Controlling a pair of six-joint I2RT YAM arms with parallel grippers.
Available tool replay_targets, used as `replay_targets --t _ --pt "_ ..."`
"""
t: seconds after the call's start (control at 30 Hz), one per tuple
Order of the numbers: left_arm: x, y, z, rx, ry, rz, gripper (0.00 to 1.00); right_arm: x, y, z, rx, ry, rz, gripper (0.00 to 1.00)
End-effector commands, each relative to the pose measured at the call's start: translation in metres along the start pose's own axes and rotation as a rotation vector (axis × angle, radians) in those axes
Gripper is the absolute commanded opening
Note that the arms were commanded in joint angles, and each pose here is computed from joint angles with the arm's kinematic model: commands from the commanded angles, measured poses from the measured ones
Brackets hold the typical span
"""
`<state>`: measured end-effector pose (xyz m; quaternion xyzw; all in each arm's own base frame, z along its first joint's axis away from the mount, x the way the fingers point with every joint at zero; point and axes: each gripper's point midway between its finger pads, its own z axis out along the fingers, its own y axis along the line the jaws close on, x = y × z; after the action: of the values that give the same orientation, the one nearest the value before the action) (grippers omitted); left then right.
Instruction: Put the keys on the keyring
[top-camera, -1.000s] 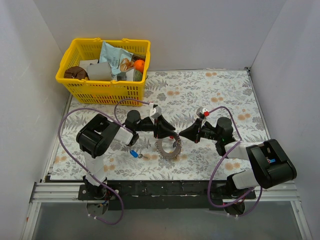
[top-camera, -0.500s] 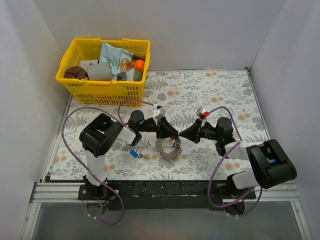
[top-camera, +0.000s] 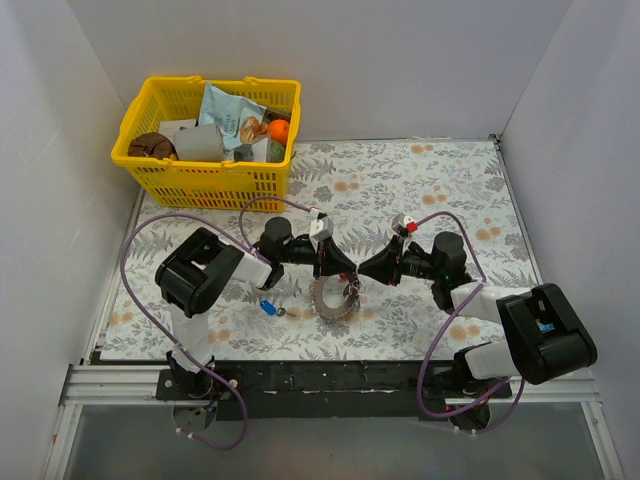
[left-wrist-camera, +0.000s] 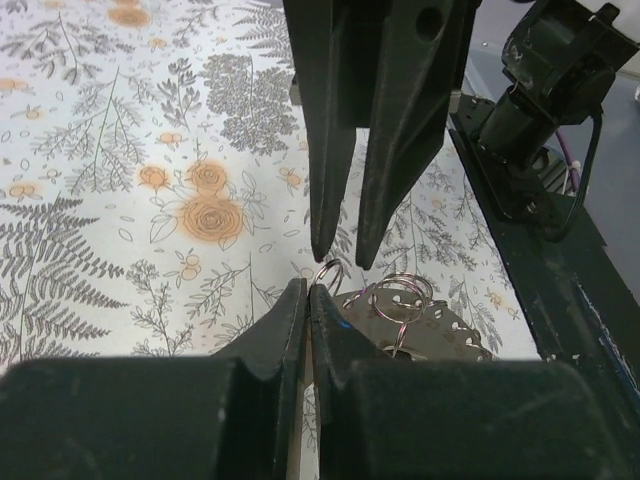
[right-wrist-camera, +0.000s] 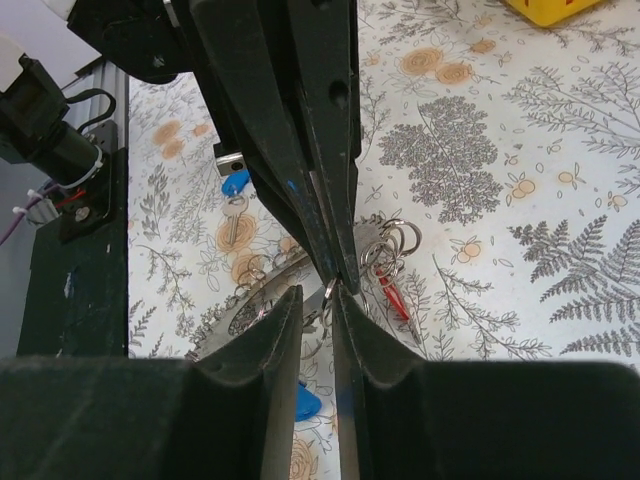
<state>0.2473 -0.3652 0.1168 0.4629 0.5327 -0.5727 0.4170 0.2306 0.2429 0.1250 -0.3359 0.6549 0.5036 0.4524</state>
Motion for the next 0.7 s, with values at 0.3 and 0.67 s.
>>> replay_targets --t 0.3,0.67 --pt "-0.008 0.011 -0.004 -0.111 0.219 0.130 0.00 -0.032 -0.005 0.002 0.026 0.023 -0.104 0.50" --pt "-0.012 0.005 -0.001 -0.127 0.262 0.187 0.00 -0.014 -0.016 0.004 0.048 0.099 -0.036 0.52"
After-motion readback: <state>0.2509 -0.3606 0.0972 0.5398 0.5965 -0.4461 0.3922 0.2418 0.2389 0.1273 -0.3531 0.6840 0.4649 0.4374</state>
